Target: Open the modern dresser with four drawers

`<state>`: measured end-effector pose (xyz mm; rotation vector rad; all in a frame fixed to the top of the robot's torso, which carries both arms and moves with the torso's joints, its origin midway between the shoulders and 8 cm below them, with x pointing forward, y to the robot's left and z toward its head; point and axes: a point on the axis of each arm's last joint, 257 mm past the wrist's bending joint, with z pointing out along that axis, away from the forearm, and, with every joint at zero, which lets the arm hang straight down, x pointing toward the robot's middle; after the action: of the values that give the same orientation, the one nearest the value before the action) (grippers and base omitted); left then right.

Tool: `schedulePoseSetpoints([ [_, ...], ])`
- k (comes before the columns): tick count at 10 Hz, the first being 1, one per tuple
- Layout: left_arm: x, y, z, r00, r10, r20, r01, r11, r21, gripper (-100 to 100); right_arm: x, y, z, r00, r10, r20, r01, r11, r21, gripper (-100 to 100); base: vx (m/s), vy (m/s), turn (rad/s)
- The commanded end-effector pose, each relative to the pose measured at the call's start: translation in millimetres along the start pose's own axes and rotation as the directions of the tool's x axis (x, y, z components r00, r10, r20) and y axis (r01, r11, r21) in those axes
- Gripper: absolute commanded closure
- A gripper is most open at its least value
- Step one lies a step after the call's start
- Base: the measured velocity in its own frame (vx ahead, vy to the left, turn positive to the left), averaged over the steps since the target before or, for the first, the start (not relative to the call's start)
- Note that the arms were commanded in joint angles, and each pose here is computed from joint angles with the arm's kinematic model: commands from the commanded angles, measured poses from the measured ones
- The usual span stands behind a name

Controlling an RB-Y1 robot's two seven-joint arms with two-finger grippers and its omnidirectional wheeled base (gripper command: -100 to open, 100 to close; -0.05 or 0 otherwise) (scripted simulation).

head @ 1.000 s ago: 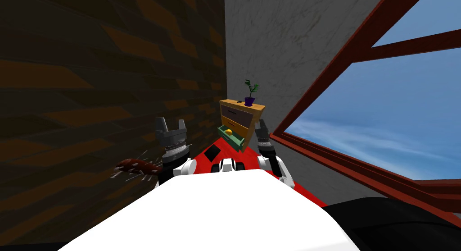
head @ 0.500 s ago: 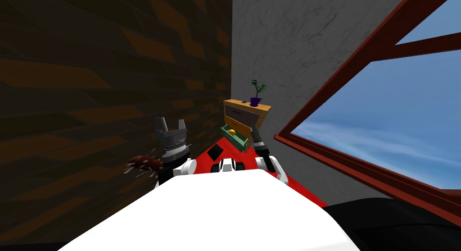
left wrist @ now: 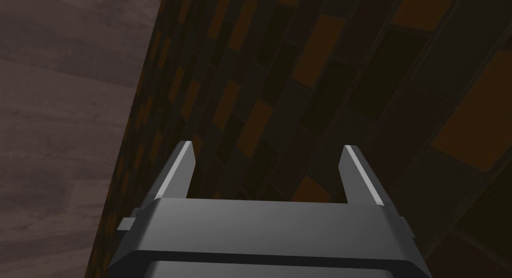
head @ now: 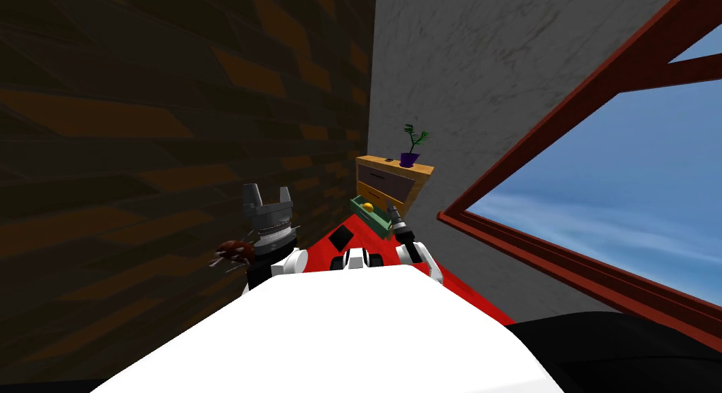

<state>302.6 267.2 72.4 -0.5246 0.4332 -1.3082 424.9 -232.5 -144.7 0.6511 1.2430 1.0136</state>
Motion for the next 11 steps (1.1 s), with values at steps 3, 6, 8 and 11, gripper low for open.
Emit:
schedulePoseSetpoints([
  [3, 0.0, 0.0, 0.0, 1.0000, 0.000, 0.000, 0.000, 1.0000, 0.000, 0, 30.7, -60, -6.9, 0.991, -0.093, -0.093, 0.107, 0.981, 0.163, -100, 0.010, 0.108, 0.046],
  [6, 0.0, 0.0, 0.0, 1.0000, 0.000, 0.000, 0.000, 1.0000, 0.000, 0, 57.8, -106, -15.3, 0.965, -0.181, -0.192, 0.228, 0.938, 0.261, -100, 0.030, 0.103, 0.068],
  [8, 0.0, 0.0, 0.0, 1.0000, 0.000, 0.000, 0.000, 1.0000, 0.000, 0, 67.2, -132, -22.1, 0.943, -0.226, -0.244, 0.298, 0.901, 0.317, -100, 0.024, 0.091, 0.062],
  [11, 0.0, 0.0, 0.0, 1.0000, 0.000, 0.000, 0.000, 1.0000, 0.000, 0, 76.3, -168, -35.9, 0.913, -0.266, -0.310, 0.376, 0.844, 0.383, -100, 0.025, 0.087, 0.054],
])
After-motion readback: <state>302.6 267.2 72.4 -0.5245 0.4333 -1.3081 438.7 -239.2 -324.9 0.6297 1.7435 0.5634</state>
